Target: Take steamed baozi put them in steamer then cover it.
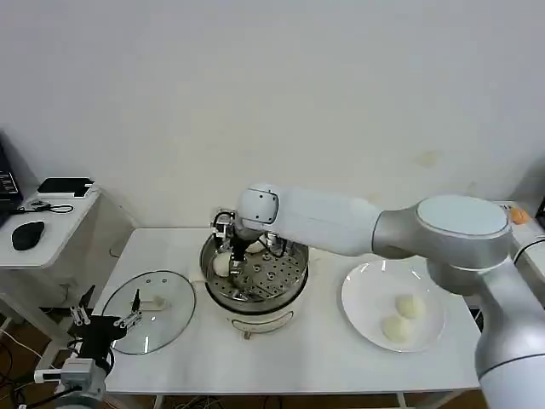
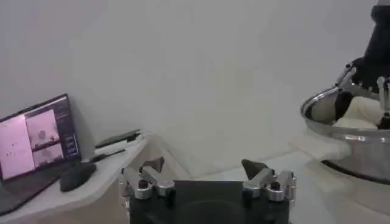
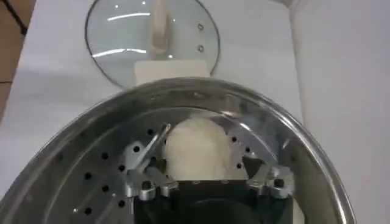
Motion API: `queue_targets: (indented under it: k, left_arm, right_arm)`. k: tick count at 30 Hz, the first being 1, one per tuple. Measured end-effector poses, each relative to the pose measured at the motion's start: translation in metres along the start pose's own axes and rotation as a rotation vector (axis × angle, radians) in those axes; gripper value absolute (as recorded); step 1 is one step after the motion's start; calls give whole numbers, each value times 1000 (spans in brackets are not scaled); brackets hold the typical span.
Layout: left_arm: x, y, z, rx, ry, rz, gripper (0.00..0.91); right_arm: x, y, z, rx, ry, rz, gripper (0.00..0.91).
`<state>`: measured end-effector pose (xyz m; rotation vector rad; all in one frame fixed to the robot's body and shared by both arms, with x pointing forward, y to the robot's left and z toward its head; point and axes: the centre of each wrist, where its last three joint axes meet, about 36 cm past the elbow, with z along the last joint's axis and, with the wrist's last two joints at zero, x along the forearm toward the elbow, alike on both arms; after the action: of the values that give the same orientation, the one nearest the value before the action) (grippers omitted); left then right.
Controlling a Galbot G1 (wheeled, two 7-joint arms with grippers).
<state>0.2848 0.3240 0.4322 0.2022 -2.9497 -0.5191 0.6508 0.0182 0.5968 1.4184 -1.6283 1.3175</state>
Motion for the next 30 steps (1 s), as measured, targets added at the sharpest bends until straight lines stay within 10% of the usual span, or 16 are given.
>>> queue_targets:
  k: [11, 30]
  left_arm:
    - [-2, -2, -2, -5, -3, 18, 907]
    - [3, -16, 2, -9, 10, 43, 907]
  right_arm:
    - [106, -7, 66, 73, 22, 64, 907]
    - [173, 100, 302, 49, 118, 66, 907]
